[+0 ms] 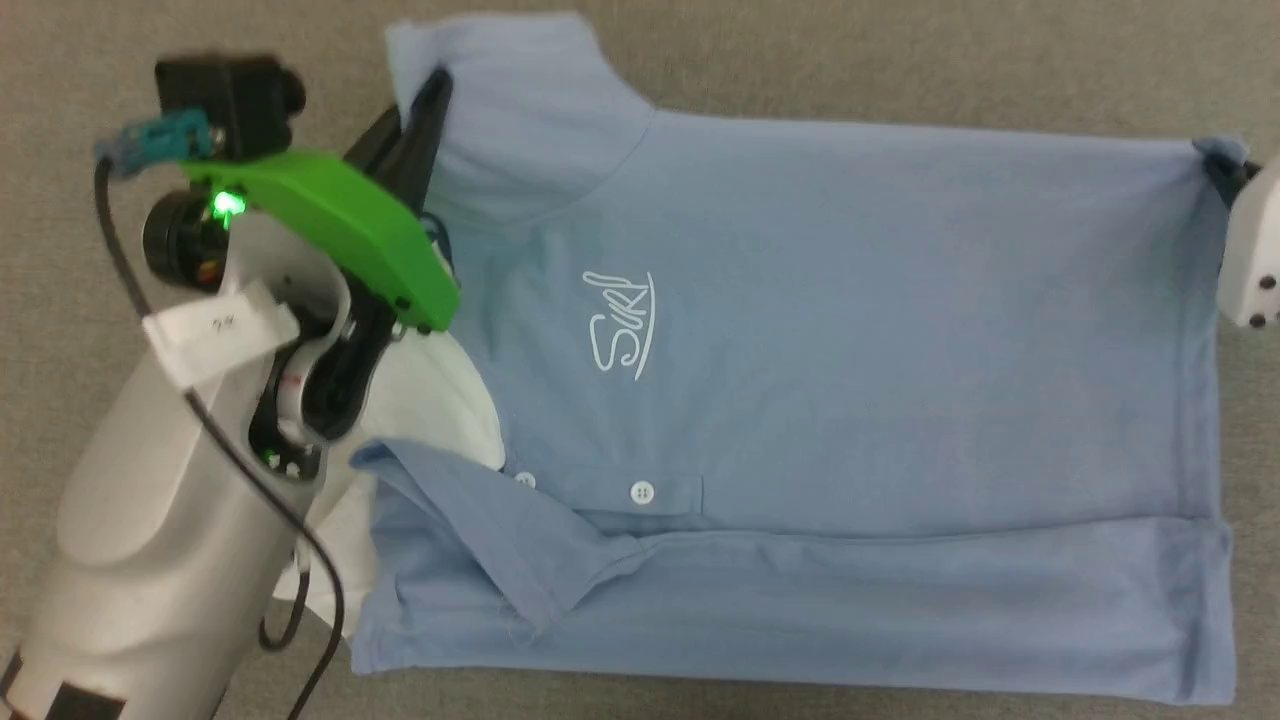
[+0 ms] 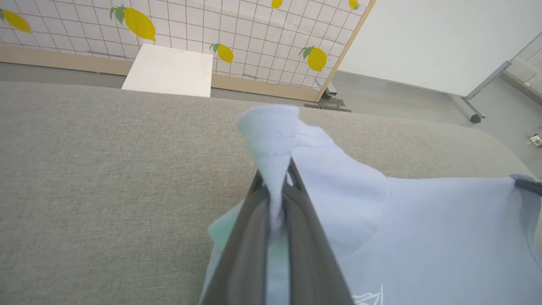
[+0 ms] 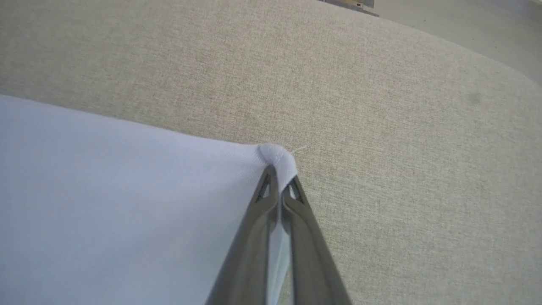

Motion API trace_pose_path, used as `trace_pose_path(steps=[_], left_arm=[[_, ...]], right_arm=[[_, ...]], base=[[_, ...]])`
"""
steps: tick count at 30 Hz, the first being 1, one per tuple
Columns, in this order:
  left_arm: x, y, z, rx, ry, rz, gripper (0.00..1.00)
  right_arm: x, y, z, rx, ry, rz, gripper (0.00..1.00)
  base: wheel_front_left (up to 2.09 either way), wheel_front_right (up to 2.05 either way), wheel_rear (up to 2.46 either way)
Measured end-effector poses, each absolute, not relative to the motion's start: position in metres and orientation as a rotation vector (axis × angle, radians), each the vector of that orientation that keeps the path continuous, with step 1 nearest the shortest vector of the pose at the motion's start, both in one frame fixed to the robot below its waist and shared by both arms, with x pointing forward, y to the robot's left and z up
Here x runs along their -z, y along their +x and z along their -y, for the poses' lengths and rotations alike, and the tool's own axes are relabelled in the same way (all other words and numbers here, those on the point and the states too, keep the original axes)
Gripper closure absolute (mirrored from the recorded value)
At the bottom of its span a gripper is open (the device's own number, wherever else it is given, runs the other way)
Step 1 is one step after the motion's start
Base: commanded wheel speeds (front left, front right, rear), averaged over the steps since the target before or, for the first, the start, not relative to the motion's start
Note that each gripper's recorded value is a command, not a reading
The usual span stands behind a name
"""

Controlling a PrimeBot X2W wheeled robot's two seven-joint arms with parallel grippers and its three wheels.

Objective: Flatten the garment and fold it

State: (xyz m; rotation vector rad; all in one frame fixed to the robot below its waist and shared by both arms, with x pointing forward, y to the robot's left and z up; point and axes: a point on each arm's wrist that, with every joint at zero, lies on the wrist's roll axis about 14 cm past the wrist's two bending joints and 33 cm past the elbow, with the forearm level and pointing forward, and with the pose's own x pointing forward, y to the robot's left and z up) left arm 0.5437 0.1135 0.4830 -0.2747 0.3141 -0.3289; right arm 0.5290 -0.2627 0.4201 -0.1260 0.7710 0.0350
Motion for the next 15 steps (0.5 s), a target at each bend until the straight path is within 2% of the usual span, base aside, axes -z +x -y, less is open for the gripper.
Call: trace_pose_path(steps=[5, 15], left_arm=[[-0.492, 0.511, -0.128, 0.283, -0.32, -0.3, 1.0], [-0.471, 0.436, -0.149, 0.16, -0.442, -0.37, 1.0]], right_arm=[[-0.429, 0.497, 0.263, -0.027, -0.047, -0.723, 1.0], [-0.425, 0.43, 0.258, -0.011, 0.042, -0.749, 1.0]], base=[[0.0, 0.0, 0.0], [0.0, 0.0, 0.0]])
